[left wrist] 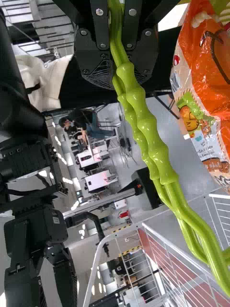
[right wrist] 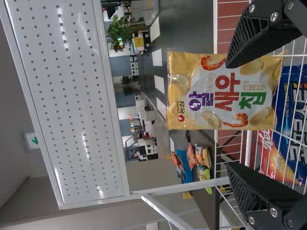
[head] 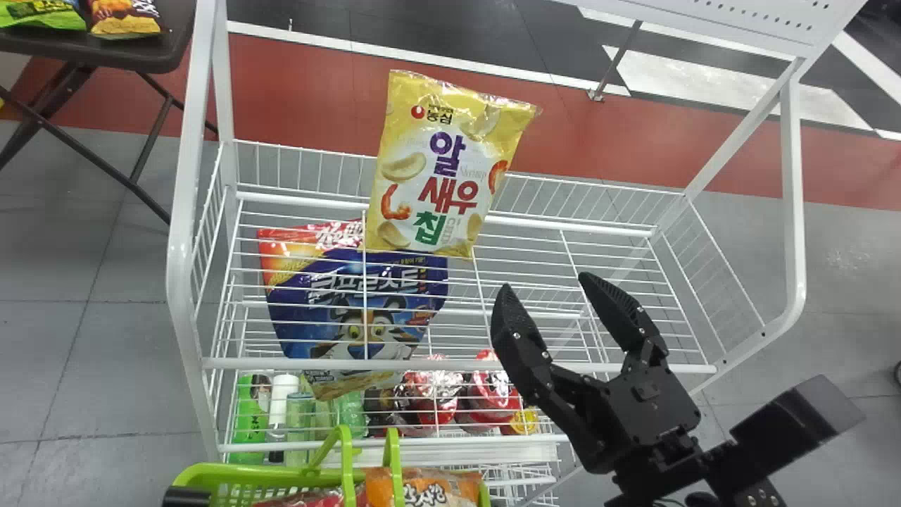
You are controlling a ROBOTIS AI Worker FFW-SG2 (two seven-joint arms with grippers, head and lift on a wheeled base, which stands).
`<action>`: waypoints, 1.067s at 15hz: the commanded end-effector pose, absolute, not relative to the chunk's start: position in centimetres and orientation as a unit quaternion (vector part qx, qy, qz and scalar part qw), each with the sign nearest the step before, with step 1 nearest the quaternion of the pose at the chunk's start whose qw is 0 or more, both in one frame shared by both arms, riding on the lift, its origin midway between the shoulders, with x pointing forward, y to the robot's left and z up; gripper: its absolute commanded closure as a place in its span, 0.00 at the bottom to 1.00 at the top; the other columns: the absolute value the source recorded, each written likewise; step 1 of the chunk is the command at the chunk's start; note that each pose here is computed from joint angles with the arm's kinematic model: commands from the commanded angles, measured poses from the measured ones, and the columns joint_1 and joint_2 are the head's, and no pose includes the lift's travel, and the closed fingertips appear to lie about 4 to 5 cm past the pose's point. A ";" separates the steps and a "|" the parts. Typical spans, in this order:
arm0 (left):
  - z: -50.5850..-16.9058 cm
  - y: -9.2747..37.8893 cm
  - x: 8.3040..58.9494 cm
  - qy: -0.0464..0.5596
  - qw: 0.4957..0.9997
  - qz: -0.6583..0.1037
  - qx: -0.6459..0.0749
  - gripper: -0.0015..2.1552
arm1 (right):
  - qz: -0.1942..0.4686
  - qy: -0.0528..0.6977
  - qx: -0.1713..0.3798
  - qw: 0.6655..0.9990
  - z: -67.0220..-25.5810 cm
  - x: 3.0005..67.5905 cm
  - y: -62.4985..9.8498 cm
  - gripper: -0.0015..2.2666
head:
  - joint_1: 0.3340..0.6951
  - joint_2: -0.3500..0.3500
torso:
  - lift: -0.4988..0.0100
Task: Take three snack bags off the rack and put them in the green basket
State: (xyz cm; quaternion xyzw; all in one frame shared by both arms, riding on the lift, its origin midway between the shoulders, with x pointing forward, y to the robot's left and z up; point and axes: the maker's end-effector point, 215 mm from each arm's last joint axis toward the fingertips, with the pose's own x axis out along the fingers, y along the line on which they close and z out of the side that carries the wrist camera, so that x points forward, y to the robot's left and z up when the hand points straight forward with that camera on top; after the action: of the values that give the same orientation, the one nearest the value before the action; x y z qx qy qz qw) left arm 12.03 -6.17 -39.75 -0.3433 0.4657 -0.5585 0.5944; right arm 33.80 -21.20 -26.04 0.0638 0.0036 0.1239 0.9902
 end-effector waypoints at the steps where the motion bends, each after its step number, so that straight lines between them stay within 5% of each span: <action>1: -39.8 -6.2 12.1 0.466 0.595 -0.558 -0.343 0.57 | 0.124 0.003 0.063 0.990 -26.0 33.8 -21.2 0.04 | 1.00 0.00 | 0.94; 16: -39.9 -6.2 12.2 0.468 0.596 -0.557 -0.340 0.57 | 0.123 0.003 0.065 0.990 -26.1 33.9 -21.5 0.04 | 1.00 0.00 | 0.94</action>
State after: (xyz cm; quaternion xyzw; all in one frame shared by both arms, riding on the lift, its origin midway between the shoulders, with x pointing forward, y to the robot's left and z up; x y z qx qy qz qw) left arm 12.19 -6.19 -39.90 -0.3403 0.4677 -0.5569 0.5961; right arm 33.93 -21.47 -26.05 0.0646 0.0022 0.1235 0.9902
